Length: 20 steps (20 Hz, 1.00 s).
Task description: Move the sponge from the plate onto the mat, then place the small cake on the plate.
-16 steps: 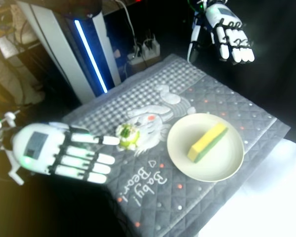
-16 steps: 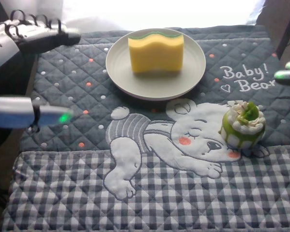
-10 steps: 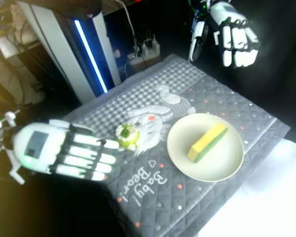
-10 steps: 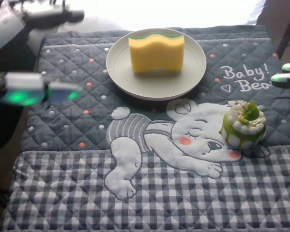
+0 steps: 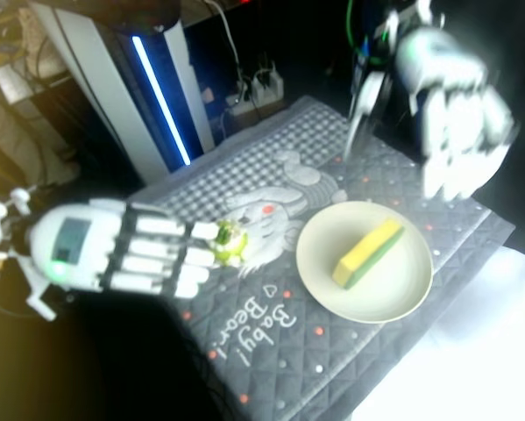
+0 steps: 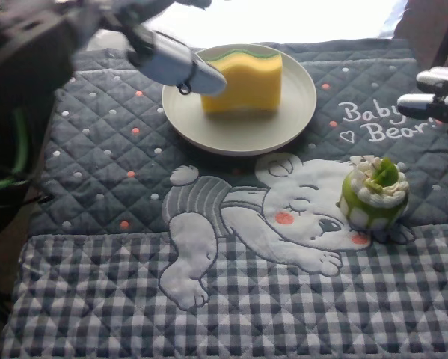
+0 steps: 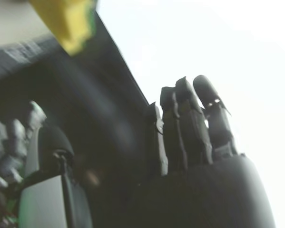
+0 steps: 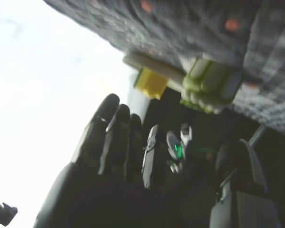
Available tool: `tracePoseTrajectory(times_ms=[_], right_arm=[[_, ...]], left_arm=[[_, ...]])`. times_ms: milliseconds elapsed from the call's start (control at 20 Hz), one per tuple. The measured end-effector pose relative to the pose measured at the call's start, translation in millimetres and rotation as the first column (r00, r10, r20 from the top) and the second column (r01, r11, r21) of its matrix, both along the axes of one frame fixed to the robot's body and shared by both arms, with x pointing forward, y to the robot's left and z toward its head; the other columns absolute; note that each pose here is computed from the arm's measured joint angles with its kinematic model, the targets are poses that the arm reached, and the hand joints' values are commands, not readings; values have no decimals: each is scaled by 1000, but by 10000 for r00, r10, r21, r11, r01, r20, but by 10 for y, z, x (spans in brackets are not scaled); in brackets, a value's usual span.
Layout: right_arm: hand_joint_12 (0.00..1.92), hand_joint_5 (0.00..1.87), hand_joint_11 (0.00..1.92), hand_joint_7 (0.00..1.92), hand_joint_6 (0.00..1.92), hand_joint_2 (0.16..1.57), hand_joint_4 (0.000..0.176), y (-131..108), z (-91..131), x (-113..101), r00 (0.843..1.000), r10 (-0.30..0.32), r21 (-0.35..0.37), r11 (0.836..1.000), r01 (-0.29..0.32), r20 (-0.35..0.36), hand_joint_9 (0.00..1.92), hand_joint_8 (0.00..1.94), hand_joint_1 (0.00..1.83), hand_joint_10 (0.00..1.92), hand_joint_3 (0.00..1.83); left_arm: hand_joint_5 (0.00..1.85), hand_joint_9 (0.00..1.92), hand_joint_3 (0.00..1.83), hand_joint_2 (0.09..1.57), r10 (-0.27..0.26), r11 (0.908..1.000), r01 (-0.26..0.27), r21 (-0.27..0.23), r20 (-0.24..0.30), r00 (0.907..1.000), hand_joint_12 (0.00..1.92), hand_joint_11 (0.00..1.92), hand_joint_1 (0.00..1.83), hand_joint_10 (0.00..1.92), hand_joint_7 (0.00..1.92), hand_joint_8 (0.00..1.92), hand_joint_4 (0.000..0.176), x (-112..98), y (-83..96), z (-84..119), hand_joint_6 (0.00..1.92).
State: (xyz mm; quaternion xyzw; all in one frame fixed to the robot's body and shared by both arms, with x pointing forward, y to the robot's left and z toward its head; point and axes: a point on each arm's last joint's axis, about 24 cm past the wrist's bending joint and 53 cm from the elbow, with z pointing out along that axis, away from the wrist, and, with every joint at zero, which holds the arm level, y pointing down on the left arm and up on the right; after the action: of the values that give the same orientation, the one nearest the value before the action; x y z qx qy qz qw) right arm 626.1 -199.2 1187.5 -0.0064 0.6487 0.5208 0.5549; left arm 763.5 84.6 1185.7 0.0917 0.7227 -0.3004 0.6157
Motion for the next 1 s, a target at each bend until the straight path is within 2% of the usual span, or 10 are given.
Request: tracePoseTrajectory(times_ms=[300,400,450,500,550,650,700,800,900,1000], right_arm=[[633,298,0,128,5,1095,86,52,-13,-14,9998,189,-68,9998,-189,64,129,0,781,2,0],[606,307,0,139,5,1094,93,64,-7,-28,9996,267,-80,9996,-266,111,142,4,804,9,0],[582,314,0,140,4,1095,91,70,-11,-33,9995,301,-112,9995,-299,116,140,2,824,5,0],[605,327,0,159,4,1094,85,72,-15,-32,9995,306,-111,9995,-305,114,151,4,834,5,0],[654,334,0,174,3,1090,80,76,-20,-30,9995,308,-95,9995,-307,112,167,5,827,7,0],[801,360,0,195,3,1087,75,82,-37,-28,9995,309,-116,9995,-308,69,212,3,833,10,0],[892,370,0,205,1,1088,74,92,-37,-35,9994,349,-104,9993,-348,85,249,1,841,10,0],[995,385,11,234,1,1096,62,99,-42,-40,9992,379,-128,9992,-378,82,300,1,837,5,3],[944,385,0,227,1,1109,62,100,-43,-41,9992,383,-115,9992,-382,64,285,1,817,2,3],[907,390,0,228,1,1122,61,94,-56,-32,9994,352,-97,9993,-352,-27,281,0,828,0,3]], left_arm=[[615,1056,0,853,187,9874,-73,1579,-709,9973,1287,600,831,93,925,26,26,251,-252,-461,6],[668,1127,1,869,215,9846,-33,1748,-1025,9945,1428,669,786,155,979,14,23,300,-340,-588,5],[860,1077,7,959,300,9855,-92,1695,-1206,9922,1538,674,853,475,1126,21,0,334,-353,-633,22],[1025,966,0,1065,431,9875,-209,1561,-1404,9892,1844,834,1045,1461,1018,971,11,371,-342,-665,664],[991,909,0,1108,486,9880,-264,1523,-1443,9883,1906,913,1099,1829,921,1461,0,384,-326,-670,905],[930,1119,2,1143,502,9879,-290,1527,-1369,9893,1920,1195,1097,1917,886,1903,0,397,-313,-631,1048],[865,814,1,1177,455,9887,-263,1478,-1281,9907,1890,566,1043,1622,813,1307,0,384,-306,-562,1155],[912,897,0,1152,386,9904,-262,1358,-894,9952,1920,760,1085,1770,894,1330,0,357,-260,-364,1079],[924,1010,0,1148,319,9940,-310,1051,-63,9995,1558,762,1099,1059,1087,576,0,285,-195,-47,1059],[962,1197,3,1127,-1,9955,-57,949,614,9981,1566,963,1118,944,1326,188,0,39,-142,173,998]])
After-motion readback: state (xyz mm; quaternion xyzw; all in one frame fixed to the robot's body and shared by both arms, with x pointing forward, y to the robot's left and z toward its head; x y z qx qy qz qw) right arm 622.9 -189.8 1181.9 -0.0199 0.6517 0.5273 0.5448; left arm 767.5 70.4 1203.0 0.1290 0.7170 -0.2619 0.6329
